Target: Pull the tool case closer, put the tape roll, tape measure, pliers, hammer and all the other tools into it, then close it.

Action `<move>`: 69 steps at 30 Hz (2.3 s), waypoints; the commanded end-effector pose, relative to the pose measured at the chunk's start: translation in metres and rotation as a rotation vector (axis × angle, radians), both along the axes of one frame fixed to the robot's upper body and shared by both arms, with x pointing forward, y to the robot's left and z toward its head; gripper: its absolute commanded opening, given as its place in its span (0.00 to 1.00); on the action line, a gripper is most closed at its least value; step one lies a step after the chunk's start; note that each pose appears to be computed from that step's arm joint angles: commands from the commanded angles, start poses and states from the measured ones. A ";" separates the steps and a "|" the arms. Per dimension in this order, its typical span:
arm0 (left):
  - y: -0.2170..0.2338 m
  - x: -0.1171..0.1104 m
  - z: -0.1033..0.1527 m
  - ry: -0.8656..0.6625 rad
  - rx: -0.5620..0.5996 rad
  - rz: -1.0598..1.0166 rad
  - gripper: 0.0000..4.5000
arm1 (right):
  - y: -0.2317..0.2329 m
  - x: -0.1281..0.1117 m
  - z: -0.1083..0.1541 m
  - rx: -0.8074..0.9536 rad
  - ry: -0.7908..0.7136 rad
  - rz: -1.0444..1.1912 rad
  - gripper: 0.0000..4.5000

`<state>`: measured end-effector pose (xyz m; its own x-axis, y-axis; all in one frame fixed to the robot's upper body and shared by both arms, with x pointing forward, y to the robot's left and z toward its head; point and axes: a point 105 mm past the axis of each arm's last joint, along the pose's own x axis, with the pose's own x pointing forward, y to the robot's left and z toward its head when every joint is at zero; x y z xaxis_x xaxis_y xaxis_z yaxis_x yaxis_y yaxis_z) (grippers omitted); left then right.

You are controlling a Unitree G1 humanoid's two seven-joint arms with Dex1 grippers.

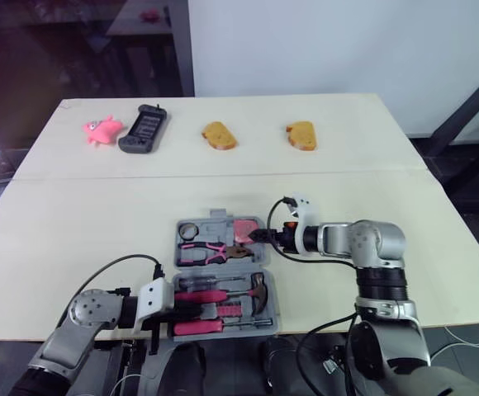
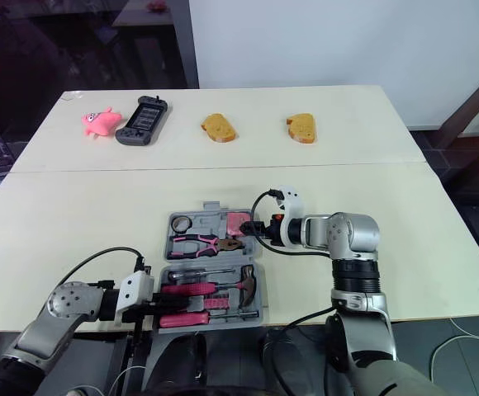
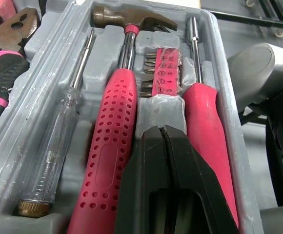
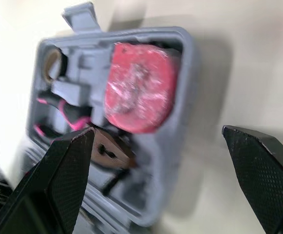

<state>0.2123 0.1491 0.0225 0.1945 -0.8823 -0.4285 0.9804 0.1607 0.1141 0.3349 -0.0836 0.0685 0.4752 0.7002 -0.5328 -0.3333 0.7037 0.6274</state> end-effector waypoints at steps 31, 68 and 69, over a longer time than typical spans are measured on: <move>0.066 0.001 0.083 0.146 -0.132 0.283 0.00 | 0.023 -0.027 0.067 0.410 -0.126 0.196 0.98; 0.104 -0.002 0.150 -0.030 -0.042 0.338 0.00 | -0.056 -0.136 0.098 -0.208 -0.896 0.679 0.98; 0.103 -0.002 0.150 -0.030 -0.042 0.337 0.00 | -0.056 -0.136 0.097 -0.206 -0.894 0.680 0.98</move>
<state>0.2090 0.2550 0.1628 0.4816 -0.7822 -0.3952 0.8670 0.4910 0.0848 0.1993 -0.1395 0.1632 0.2989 0.8934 -0.3355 -0.9543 0.2776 -0.1110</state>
